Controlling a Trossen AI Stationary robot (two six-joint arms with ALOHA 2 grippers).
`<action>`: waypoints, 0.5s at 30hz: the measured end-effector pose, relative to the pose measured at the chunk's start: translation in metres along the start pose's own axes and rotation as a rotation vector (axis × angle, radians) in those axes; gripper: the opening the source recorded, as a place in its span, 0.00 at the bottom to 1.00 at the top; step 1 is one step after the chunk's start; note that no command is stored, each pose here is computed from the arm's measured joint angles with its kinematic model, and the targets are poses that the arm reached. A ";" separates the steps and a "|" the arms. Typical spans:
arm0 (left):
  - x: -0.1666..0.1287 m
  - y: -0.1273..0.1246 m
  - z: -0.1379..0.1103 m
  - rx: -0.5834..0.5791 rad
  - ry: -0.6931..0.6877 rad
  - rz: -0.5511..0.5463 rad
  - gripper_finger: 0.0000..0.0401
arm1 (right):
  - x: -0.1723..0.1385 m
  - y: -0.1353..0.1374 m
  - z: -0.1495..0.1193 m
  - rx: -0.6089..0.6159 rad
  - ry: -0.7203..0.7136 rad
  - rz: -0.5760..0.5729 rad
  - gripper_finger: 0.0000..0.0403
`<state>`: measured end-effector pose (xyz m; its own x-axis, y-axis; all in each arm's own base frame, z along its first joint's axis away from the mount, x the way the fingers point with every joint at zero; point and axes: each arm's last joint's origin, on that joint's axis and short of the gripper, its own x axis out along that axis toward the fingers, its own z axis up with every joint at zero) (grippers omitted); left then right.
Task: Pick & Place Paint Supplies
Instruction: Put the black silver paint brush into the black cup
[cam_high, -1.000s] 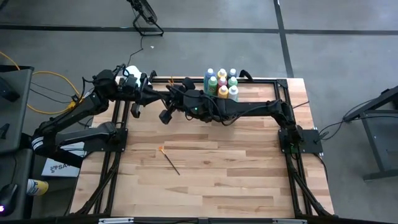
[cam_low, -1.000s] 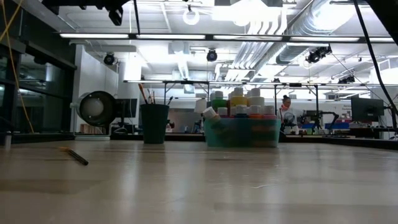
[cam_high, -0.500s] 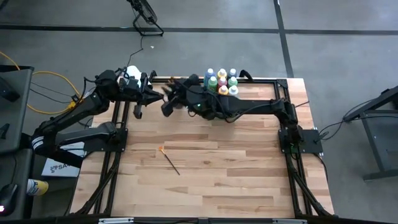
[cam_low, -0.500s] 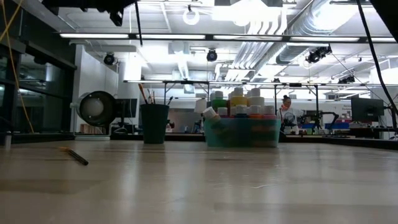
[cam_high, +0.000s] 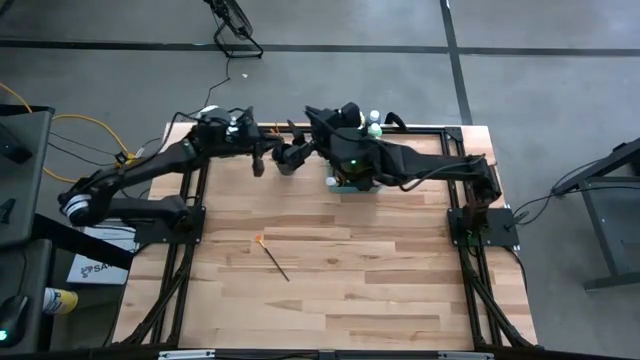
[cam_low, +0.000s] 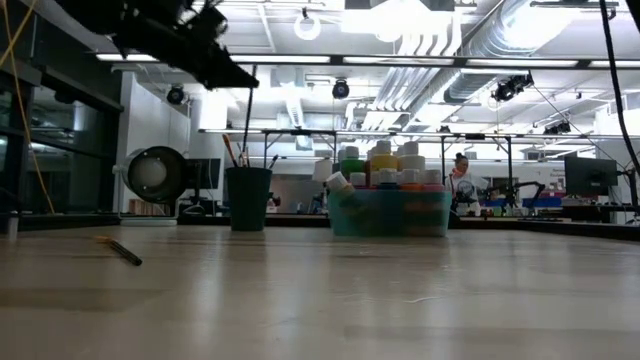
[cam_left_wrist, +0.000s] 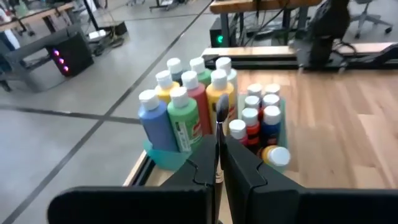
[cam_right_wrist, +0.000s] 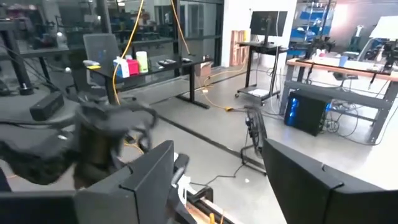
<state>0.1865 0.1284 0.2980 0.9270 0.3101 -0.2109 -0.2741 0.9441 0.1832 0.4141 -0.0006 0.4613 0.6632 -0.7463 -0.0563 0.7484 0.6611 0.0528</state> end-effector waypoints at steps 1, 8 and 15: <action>0.005 0.001 -0.002 -0.002 0.007 0.004 0.02 | -0.003 -0.001 0.002 -0.002 0.000 0.002 0.60; 0.033 0.007 -0.024 -0.045 0.109 0.056 0.04 | -0.016 0.001 0.005 -0.067 0.005 -0.009 0.59; 0.035 0.020 -0.042 -0.121 0.221 0.115 0.24 | -0.031 0.010 0.004 -0.149 0.000 -0.064 0.59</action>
<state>0.2030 0.1626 0.2539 0.8131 0.4208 -0.4022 -0.4156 0.9035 0.1051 0.4010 0.0293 0.4671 0.6138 -0.7876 -0.0547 0.7814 0.6160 -0.0999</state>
